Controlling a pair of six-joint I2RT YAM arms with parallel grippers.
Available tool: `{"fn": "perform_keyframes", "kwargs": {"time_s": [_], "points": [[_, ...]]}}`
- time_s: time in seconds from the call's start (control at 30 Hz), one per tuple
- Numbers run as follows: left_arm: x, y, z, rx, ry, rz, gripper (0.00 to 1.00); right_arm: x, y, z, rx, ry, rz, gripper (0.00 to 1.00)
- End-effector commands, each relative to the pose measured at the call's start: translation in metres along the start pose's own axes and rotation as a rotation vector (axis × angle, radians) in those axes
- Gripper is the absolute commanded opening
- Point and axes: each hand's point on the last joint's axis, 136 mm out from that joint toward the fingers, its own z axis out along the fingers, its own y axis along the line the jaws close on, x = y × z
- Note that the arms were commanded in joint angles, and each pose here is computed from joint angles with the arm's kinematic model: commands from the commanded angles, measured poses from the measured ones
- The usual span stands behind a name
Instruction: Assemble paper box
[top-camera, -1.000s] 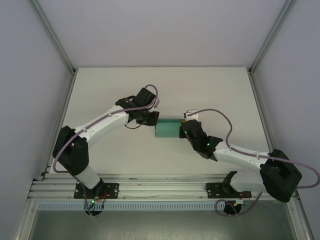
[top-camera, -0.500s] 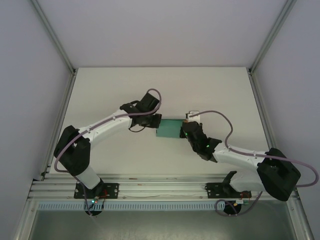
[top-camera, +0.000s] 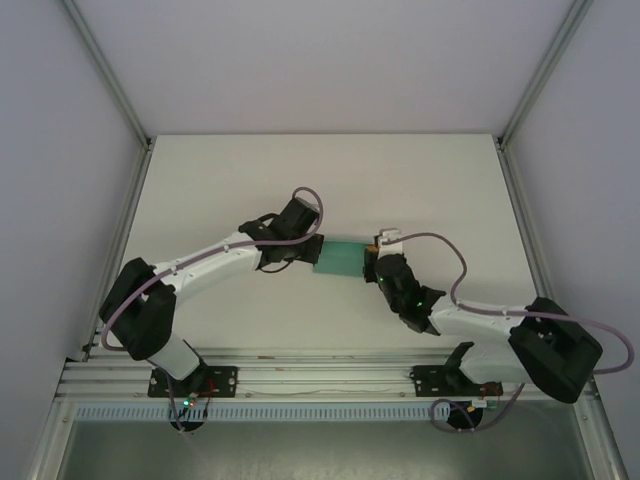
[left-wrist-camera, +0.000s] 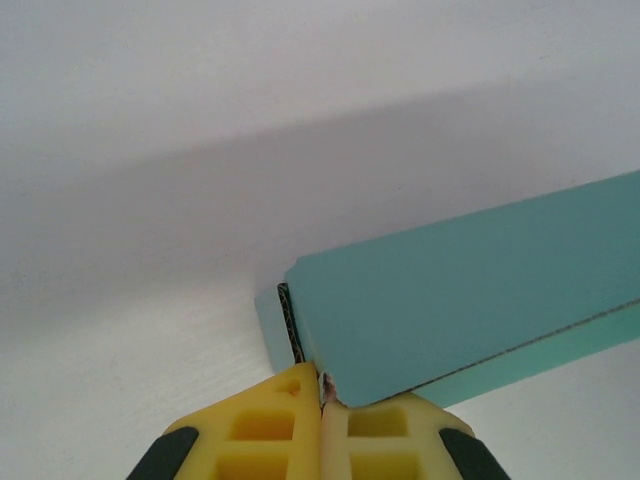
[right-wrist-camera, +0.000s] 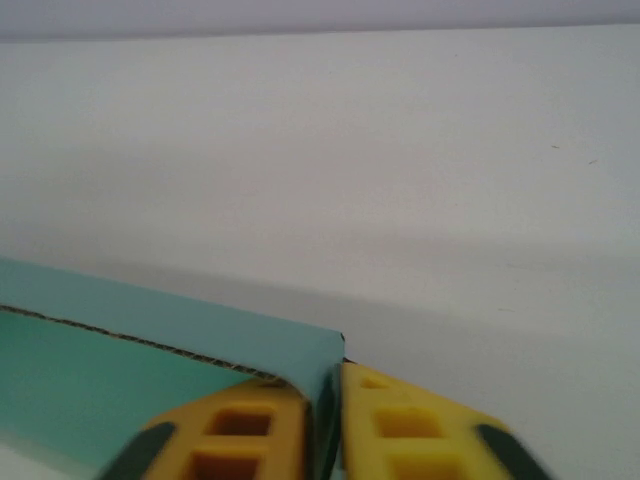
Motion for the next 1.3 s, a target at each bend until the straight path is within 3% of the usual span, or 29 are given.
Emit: {"fn": "perform_keyframes", "kwargs": {"time_s": [0.0,0.17,0.27,0.4,0.63,0.93,1.07,1.27], "points": [[0.06,0.013,0.023,-0.059,0.206,0.009,0.0,0.027,0.003,-0.011,-0.028,0.153,-0.067,0.28],[0.056,0.014,0.023,-0.071,0.201,-0.004,0.0,-0.017,-0.004,-0.026,0.005,0.082,0.013,0.44],[0.055,0.011,0.024,-0.063,0.203,-0.005,0.0,-0.027,0.004,-0.031,-0.054,0.092,0.032,0.59],[0.051,0.01,0.022,-0.06,0.199,0.006,0.0,-0.05,-0.003,-0.031,-0.024,0.065,0.121,0.63],[0.052,0.01,0.024,-0.064,0.21,0.013,0.0,-0.055,-0.03,-0.008,0.065,0.146,0.233,0.59],[0.047,0.009,0.021,-0.062,0.2,0.025,0.0,0.017,-0.051,0.013,0.15,0.322,0.296,0.47],[0.038,0.006,0.013,-0.053,0.176,0.039,0.22,0.049,-0.047,0.012,0.115,0.387,0.343,0.42],[0.016,-0.008,-0.01,0.008,0.118,0.071,0.43,0.075,-0.055,0.007,0.143,0.428,0.357,0.38]]}}
